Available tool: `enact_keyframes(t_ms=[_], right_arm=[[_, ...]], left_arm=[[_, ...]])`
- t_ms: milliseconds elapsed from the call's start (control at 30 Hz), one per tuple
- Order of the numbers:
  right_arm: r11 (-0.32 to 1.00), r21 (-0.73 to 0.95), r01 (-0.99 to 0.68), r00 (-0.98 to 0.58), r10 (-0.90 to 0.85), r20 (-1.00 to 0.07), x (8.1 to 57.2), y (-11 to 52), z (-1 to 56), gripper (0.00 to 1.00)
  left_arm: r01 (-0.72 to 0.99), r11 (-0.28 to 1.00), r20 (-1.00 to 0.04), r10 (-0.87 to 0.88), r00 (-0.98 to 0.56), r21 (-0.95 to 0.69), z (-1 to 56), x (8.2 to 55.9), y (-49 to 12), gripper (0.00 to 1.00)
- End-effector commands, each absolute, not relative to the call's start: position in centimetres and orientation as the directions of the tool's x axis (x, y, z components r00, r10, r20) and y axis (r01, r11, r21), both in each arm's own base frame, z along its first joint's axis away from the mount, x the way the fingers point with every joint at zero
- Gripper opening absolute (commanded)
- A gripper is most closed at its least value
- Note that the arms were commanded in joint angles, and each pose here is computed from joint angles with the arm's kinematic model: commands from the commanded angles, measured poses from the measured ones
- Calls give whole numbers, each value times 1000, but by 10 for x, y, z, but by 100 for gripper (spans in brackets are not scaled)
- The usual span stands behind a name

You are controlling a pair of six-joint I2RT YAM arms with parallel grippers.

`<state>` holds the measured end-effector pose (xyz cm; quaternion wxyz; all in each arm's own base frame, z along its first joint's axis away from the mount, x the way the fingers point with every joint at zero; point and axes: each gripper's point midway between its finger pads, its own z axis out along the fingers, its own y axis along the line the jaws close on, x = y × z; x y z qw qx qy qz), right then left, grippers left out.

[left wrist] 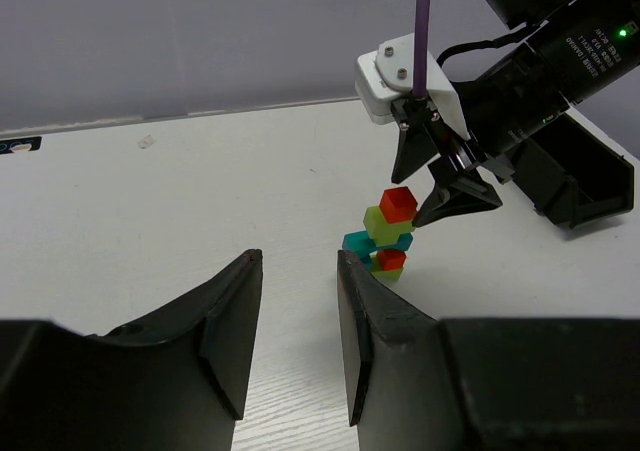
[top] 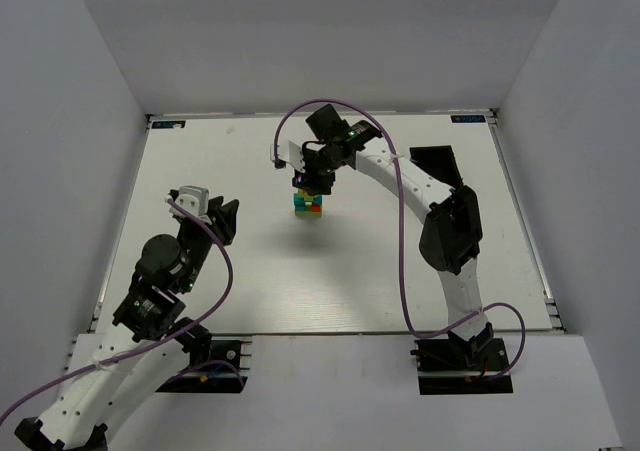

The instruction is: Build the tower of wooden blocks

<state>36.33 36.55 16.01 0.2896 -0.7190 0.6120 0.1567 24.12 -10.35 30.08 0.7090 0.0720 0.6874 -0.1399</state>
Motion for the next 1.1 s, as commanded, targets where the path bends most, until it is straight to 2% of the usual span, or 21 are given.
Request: enact_keyframes(t_ms=[0, 67, 100, 133, 733, 833, 900, 933, 1000, 1067], right_arm=[[-89, -248, -965, 224, -774, -592, 364, 370, 172, 60], [-88, -244, -966, 220, -775, -592, 364, 369, 172, 71], [-88, -247, -965, 223, -771, -596, 363, 369, 174, 85], [-87, -254, -963, 227, -770, -596, 363, 369, 176, 90], [-20, -357, -934, 248, -755, -607, 346, 339, 212, 90], [42, -401, -915, 237, -749, -619, 340, 324, 226, 90], [127, -427, -895, 217, -714, -666, 335, 317, 251, 90], [153, -424, -893, 201, -708, -678, 328, 309, 241, 90], [338, -427, -839, 144, -619, -772, 332, 302, 261, 90], [469, -384, -795, 54, -577, -815, 312, 272, 245, 90]], left_arm=[[305, 949, -995, -97, 22, -86, 301, 242, -105, 46], [305, 949, -995, -97, 22, -86, 301, 242, -105, 46], [305, 949, -995, -97, 22, -86, 301, 242, -105, 46], [305, 949, -995, -97, 22, -86, 301, 242, -105, 46], [304, 949, -996, -92, 15, -83, 299, 244, -106, 47], [333, 940, -997, -73, 0, -69, 295, 246, -114, 59], [365, 929, -999, -50, -19, -54, 288, 248, -122, 70], [412, 910, -999, -25, -39, -39, 284, 249, -133, 80], [477, 879, -997, 13, -79, -27, 273, 249, -147, 95], [504, 864, -989, 51, -137, -26, 260, 255, -158, 99]])
